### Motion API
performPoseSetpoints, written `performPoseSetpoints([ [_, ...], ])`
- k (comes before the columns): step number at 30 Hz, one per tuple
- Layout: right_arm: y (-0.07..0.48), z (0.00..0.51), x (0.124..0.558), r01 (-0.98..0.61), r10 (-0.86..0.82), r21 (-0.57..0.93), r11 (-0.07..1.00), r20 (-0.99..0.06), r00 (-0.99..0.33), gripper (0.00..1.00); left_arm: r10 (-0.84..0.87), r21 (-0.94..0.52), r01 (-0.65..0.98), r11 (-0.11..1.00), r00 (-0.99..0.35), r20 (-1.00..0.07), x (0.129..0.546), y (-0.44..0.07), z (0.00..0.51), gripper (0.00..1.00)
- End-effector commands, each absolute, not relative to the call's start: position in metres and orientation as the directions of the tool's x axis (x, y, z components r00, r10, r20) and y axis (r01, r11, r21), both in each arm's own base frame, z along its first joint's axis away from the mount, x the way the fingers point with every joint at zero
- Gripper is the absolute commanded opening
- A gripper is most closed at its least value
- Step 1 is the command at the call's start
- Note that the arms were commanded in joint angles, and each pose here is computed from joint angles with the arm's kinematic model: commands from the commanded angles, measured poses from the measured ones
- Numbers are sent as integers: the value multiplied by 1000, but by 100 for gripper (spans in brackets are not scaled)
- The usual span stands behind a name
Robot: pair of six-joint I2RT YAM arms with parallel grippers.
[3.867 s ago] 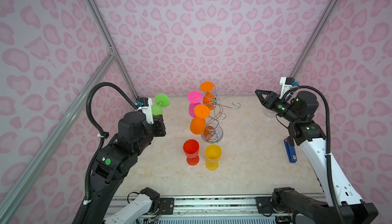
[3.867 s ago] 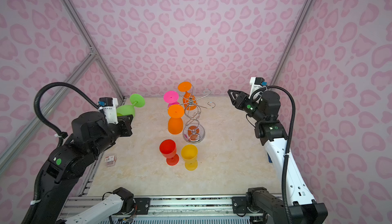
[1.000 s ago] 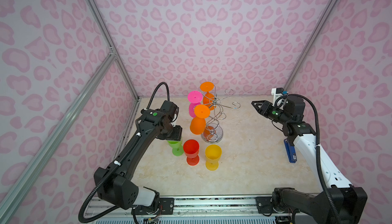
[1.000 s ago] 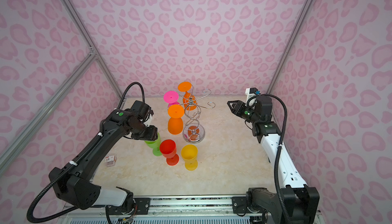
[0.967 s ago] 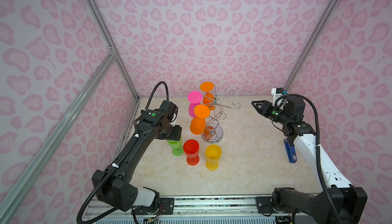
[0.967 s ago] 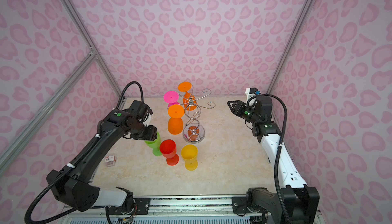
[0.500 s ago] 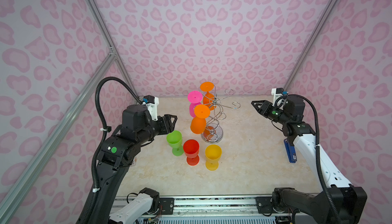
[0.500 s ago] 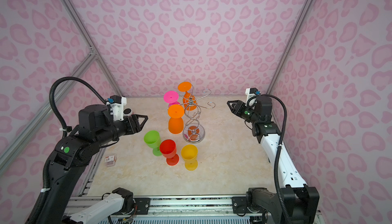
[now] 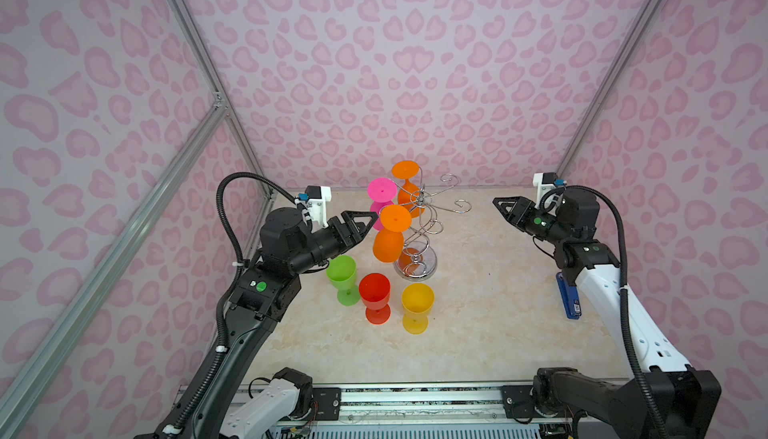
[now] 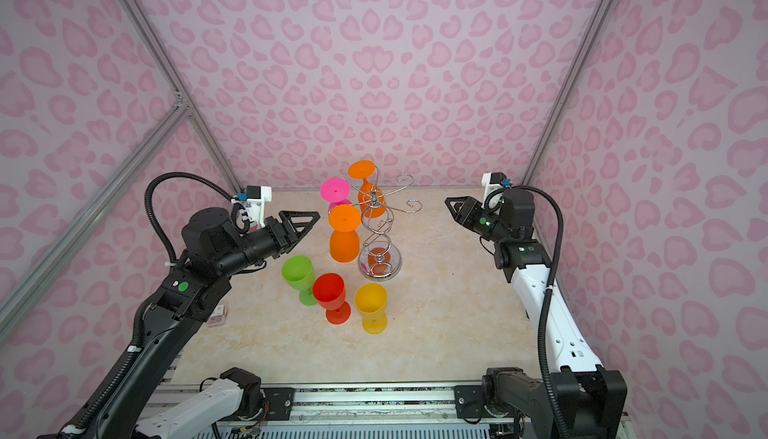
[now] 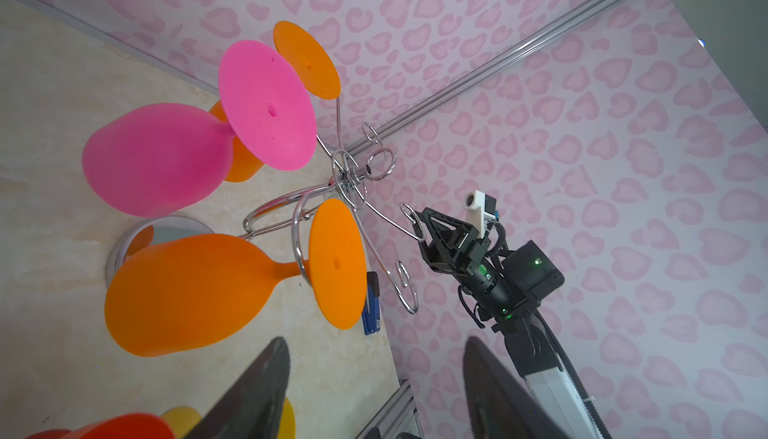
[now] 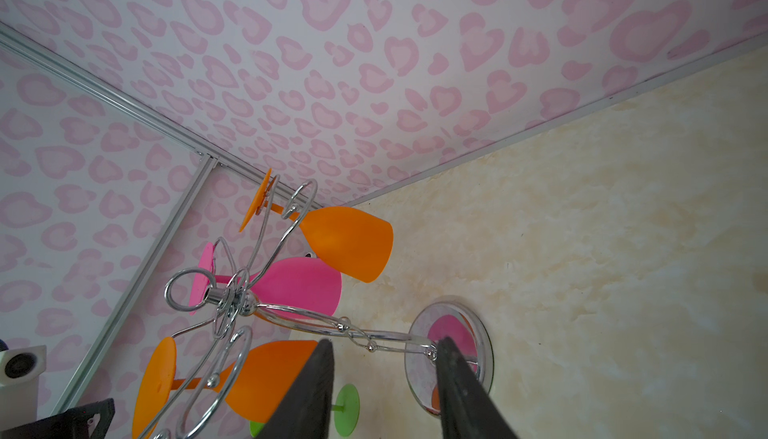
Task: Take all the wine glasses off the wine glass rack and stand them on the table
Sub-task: 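Reach the left gripper toward the lower orange glass on the rack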
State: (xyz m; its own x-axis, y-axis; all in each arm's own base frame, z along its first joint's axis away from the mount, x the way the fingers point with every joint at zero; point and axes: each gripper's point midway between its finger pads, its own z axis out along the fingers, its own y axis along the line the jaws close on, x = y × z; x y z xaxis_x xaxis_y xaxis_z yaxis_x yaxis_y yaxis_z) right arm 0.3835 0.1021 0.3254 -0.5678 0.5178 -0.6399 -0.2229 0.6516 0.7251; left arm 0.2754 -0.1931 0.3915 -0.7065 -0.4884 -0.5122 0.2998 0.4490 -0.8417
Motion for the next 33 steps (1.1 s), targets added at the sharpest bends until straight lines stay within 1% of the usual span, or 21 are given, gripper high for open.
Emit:
performPoseSetpoints([
  [1,105,332,384,-248,518,724,643,-650,-556,42,-473,-848,328,416,-719,-510,276,-203,397,68],
  [7,106,332,383,-249,517,724,644,-651,-556,42,-404,-851,306,428,-777,-483,276,-227,375,68],
  [16,105,330,381,-247,515,722,647,-652,-557,42,-360,-848,293,441,-808,-466,278,-246,359,66],
  [23,105,330,381,-248,513,719,649,-655,-555,42,-360,-839,287,462,-804,-473,283,-247,355,58],
  [30,104,327,382,-243,514,720,650,-652,-557,42,-378,-833,268,484,-795,-475,290,-245,352,56],
  [33,104,324,383,-240,514,721,650,-649,-561,42,-386,-834,265,484,-791,-476,292,-245,353,54],
])
